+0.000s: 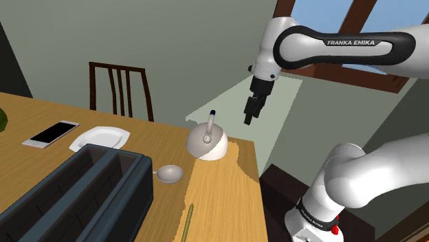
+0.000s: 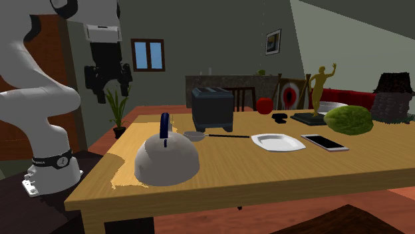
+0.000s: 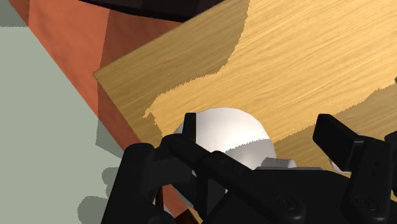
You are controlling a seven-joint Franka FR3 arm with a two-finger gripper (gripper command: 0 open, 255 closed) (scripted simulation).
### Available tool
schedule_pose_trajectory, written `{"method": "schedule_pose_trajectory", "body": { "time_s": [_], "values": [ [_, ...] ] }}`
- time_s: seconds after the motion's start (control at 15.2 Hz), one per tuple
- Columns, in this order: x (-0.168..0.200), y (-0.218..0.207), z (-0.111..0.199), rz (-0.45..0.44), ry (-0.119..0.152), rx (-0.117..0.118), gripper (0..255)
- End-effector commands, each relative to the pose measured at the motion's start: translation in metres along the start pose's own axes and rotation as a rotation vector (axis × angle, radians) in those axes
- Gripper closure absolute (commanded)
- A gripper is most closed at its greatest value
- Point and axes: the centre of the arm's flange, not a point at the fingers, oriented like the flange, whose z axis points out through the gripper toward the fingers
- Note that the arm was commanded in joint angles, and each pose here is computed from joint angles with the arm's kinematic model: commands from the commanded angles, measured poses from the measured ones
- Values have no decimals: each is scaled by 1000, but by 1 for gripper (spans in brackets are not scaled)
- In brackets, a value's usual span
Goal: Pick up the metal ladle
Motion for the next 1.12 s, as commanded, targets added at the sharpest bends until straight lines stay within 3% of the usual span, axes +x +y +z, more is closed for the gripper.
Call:
{"method": "schedule_pose_trajectory", "body": {
  "time_s": [0.0,1.06],
  "values": [
    [17,-15,11,-28,8,2,0],
    [147,-145,102,-249,56,10,0]
  ]
}}
